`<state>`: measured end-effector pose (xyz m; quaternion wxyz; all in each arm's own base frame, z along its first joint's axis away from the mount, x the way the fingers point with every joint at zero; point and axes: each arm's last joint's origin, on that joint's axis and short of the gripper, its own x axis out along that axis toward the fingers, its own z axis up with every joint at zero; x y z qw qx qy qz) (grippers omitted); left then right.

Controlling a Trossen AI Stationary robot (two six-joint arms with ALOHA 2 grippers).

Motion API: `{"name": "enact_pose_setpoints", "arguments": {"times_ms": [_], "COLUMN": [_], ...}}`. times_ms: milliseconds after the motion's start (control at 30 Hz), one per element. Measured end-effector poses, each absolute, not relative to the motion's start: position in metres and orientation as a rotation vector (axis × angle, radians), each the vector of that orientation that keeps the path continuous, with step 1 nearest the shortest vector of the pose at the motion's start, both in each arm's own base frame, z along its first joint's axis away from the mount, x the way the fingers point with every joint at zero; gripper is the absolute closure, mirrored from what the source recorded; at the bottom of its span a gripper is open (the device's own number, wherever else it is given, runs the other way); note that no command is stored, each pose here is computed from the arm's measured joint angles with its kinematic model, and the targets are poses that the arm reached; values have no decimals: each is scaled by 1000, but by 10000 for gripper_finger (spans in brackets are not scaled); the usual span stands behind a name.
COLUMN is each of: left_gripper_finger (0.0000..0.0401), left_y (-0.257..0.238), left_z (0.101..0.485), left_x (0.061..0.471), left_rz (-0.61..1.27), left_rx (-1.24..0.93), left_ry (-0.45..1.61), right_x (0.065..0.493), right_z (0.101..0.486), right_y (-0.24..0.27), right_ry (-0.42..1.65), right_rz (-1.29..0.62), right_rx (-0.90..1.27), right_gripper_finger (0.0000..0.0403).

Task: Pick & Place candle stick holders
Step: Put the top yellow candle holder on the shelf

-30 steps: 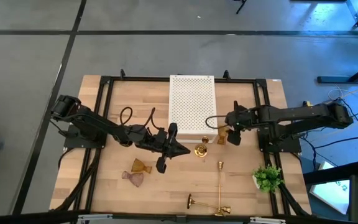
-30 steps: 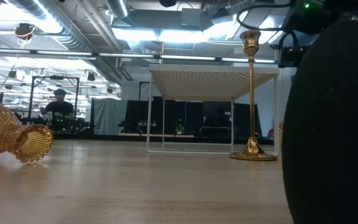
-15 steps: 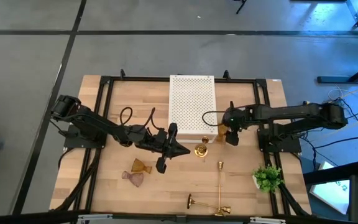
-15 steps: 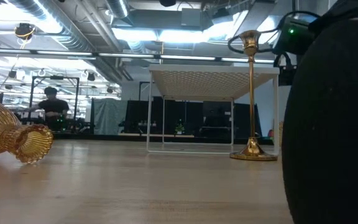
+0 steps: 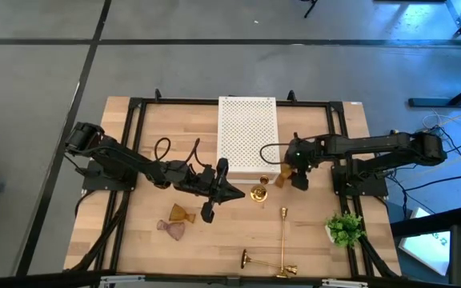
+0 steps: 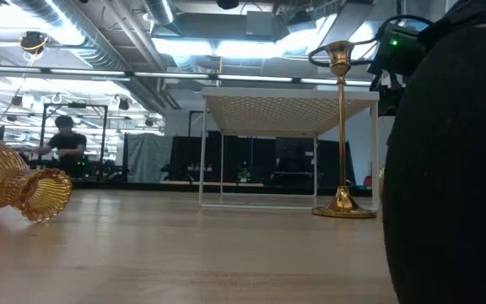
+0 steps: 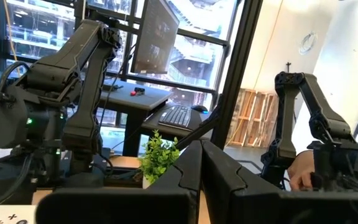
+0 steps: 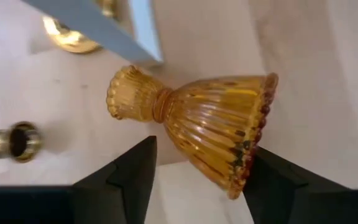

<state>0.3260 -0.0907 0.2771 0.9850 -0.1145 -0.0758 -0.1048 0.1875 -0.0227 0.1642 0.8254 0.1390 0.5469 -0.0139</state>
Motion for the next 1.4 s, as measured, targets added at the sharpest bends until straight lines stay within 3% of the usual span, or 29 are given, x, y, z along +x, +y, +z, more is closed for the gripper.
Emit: {"name": "enact_pose_setpoints", "arguments": {"times_ms": [367, 567, 1400], "left_gripper_finger": [395, 395, 395], "left_y": [-91, -91, -91], "left_z": [277, 277, 277], "left_x": [326, 326, 326], "left_rz": [-211, -211, -211], "left_rx": [-237, -238, -238], "left_ry": [-152, -152, -154], "right_x": [189, 190, 196], "right_z": [165, 160, 153], "right_y": [-21, -14, 11], "right_ry": [1143, 1096, 974], "right_rz": [29, 143, 304], "right_rx": [329, 367, 412], "right_gripper_finger": [242, 242, 242]}}
